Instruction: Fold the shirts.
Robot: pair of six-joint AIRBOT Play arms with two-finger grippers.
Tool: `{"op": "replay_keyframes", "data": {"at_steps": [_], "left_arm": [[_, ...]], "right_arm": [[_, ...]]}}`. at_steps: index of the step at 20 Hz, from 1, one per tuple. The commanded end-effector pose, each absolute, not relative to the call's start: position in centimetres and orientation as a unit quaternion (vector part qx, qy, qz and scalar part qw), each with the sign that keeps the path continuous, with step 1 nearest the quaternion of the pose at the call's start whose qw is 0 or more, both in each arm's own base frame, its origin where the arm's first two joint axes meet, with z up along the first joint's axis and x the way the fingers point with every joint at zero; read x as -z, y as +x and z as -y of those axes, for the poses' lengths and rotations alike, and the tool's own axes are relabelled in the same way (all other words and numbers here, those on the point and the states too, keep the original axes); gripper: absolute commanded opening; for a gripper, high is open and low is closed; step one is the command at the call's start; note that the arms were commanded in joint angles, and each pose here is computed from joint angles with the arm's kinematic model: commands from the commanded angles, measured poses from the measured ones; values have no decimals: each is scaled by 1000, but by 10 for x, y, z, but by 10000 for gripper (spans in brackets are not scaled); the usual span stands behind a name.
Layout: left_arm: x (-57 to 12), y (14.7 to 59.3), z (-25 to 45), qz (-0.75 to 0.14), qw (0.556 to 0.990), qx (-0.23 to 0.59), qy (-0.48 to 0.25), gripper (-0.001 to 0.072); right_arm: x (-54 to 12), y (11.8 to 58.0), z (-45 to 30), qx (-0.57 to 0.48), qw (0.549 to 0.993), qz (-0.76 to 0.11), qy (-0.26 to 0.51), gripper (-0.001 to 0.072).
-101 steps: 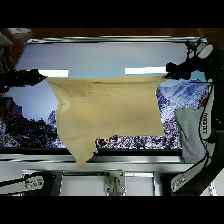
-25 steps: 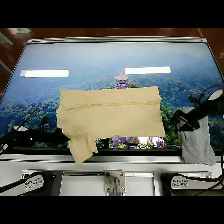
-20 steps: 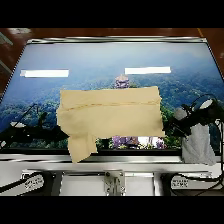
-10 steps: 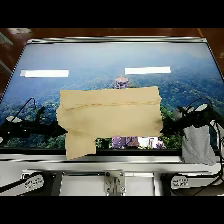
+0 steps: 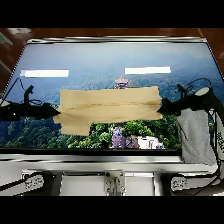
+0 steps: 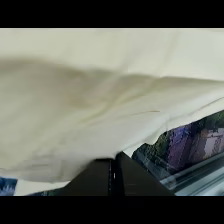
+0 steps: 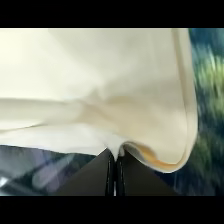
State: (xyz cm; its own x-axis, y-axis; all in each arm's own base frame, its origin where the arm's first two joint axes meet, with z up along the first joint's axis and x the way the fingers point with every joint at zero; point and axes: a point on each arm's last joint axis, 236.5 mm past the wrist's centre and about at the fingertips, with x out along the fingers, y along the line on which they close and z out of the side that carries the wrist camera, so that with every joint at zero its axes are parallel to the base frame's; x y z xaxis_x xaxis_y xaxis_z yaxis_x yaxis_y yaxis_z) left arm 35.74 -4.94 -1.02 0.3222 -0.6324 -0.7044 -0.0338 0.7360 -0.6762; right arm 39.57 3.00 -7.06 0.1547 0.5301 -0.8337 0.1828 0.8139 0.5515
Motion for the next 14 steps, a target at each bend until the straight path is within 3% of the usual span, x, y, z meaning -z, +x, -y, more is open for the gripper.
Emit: {"op": "replay_keyframes", "data": {"at_steps": [1,7,14], "left_arm": [[-24,403,33,-508,788,193,-291,32],[4,465,42,-521,774,190,-304,32],[46,514,33,-533,760,168,-332,32]], "right_arm": [[30,476,-17,-83,795,-551,238,59],[41,534,-33,-87,801,-542,239,59],[93,547,-17,-38,796,-562,221,59]]}}
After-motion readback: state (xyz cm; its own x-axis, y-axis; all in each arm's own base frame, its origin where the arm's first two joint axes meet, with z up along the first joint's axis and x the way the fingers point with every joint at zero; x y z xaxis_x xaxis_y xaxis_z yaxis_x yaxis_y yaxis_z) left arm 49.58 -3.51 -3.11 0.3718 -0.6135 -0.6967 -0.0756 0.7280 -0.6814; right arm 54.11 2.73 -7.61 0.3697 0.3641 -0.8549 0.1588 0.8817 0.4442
